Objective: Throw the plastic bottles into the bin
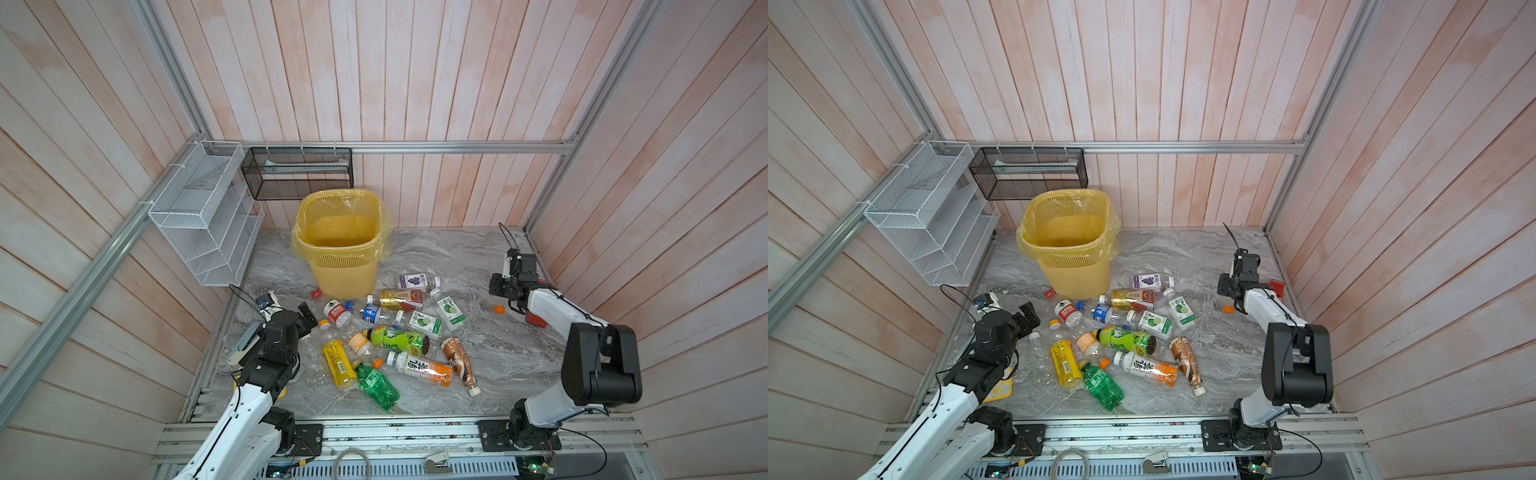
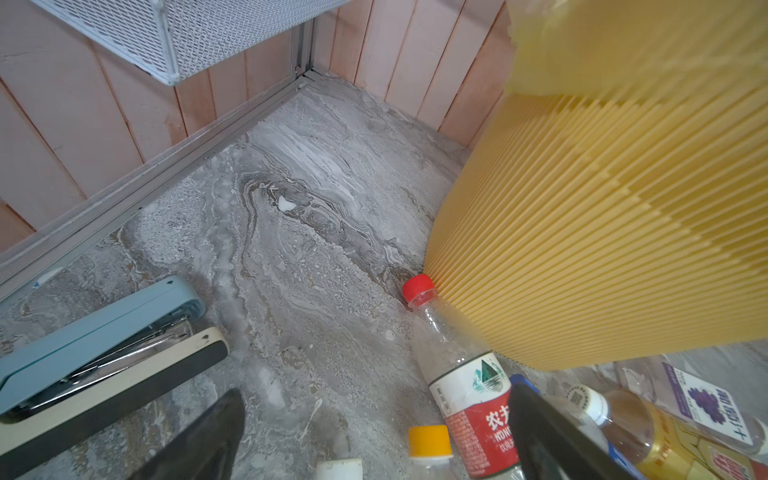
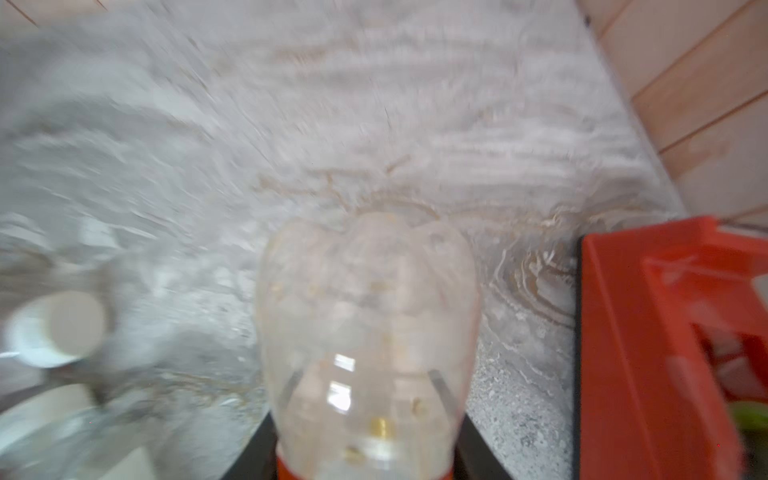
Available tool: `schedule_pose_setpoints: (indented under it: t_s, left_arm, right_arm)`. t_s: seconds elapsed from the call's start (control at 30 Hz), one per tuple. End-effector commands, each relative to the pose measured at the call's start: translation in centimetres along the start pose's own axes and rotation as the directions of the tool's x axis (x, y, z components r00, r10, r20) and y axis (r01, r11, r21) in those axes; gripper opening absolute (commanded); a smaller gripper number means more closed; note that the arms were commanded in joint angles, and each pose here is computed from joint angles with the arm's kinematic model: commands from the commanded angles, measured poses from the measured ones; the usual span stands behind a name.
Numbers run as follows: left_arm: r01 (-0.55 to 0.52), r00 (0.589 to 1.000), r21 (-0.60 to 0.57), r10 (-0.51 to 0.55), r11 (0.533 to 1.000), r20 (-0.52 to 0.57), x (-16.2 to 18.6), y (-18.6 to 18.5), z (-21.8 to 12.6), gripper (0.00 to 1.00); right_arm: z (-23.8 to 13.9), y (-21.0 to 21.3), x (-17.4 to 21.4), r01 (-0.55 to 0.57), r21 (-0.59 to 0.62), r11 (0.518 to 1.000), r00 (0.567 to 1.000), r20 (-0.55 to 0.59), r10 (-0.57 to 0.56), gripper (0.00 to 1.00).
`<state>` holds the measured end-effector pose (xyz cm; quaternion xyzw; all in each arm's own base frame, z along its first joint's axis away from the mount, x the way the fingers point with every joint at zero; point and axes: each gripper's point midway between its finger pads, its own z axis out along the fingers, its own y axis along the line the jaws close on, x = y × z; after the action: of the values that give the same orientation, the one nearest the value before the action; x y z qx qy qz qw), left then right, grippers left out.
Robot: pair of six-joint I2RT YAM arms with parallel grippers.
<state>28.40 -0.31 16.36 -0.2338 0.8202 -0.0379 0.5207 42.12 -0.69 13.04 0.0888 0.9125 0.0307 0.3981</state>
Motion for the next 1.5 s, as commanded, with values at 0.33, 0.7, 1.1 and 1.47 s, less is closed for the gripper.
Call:
schedule_pose_setpoints:
  t_s: [0.33, 0.7, 1.1, 1.47]
  left_arm:
    - [0.015, 0.999, -0.039, -0.016, 0.999, -0.03, 1.0, 0.6, -0.7, 1.0]
    - [-0.018, 0.996, -0.071, 0.012, 0.997, -0.085, 2.8, -0.3, -0.8, 1.0]
    - [-0.006, 0.993, -0.131, -0.01, 0.991, -0.12, 3.6, 1.2, -2.2, 1.0]
    - [0.042, 0.974, 0.211, 0.007, 0.977, -0.224, 3.0, -10.6, -0.6, 1.0]
  right_arm:
    - [-23.7, 21.3, -17.6, 0.192, -0.783, 0.592, 0.805, 0.471, 0.36, 0.4]
    - [-20.3, 44.9, -11.7, 0.347, -0.861, 0.371, 0.933, 0.358, -0.041, 0.73]
    - [-21.0, 37.4, -16.6, 0.345, -0.707, 0.617, 0.888, 0.46, 0.03, 0.98]
    - [-12.8, 30.6, -9.6, 0.256, -0.593, 0.764, 0.95, 0.3, -0.085, 0.95]
